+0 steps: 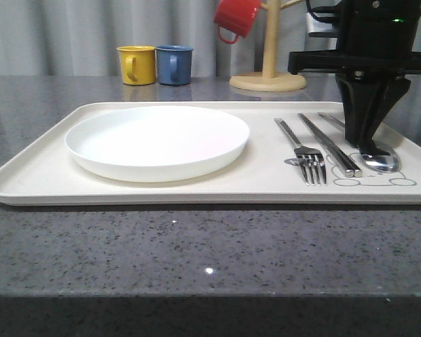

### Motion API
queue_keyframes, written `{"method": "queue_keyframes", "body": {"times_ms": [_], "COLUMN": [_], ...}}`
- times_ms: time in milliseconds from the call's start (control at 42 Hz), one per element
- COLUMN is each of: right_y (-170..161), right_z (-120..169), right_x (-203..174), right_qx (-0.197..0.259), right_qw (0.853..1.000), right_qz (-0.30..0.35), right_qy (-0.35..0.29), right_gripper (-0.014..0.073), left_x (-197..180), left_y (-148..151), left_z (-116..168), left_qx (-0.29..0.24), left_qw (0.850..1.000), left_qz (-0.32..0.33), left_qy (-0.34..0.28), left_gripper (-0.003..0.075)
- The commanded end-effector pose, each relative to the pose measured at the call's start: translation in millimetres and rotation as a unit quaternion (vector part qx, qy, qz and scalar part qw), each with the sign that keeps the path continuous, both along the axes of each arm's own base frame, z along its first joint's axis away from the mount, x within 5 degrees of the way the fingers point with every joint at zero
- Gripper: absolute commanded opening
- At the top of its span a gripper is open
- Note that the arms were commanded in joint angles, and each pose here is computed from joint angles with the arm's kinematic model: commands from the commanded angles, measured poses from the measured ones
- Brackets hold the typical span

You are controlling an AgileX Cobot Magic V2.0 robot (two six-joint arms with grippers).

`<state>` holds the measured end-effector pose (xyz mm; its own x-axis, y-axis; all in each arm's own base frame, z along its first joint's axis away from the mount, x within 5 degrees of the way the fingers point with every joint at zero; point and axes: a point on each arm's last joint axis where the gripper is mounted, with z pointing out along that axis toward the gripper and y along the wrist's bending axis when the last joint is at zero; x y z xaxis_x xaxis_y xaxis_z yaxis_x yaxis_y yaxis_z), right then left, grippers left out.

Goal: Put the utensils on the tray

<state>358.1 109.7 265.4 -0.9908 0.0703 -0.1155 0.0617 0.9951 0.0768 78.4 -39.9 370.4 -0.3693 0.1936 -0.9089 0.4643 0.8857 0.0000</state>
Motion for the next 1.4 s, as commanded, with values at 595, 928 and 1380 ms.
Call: {"method": "queue_keyframes", "body": {"times_ms": [595,928,1380], "right_y": [-17.9,-43.1,-75.0], "right_z": [108.6,172.1,136.9], "right_x": [-41.5,-135.4,-258.5], "right_qx": [0.001,0.005,0.039], "right_qw": [0.989,0.948,0.909], "right_qz": [0.078,0.159,0.15], "right_qy": [-0.123,-0.277,-0.387], "right_gripper": [0.0273,0.0273,0.0273], "left_x": [1.3,1.3,1.3], "left_y": [-0.9,-0.9,-0.9], "left_z": [13.9,13.9,13.9], "left_qx": [-0.023,-0.023,-0.023], "left_qw": [0.999,0.999,0.999], "left_qz": [0.002,0.002,0.002], "left_qy": [-0.041,-0.041,-0.041], "left_gripper": [0.0295,0.0295,0.0295]}}
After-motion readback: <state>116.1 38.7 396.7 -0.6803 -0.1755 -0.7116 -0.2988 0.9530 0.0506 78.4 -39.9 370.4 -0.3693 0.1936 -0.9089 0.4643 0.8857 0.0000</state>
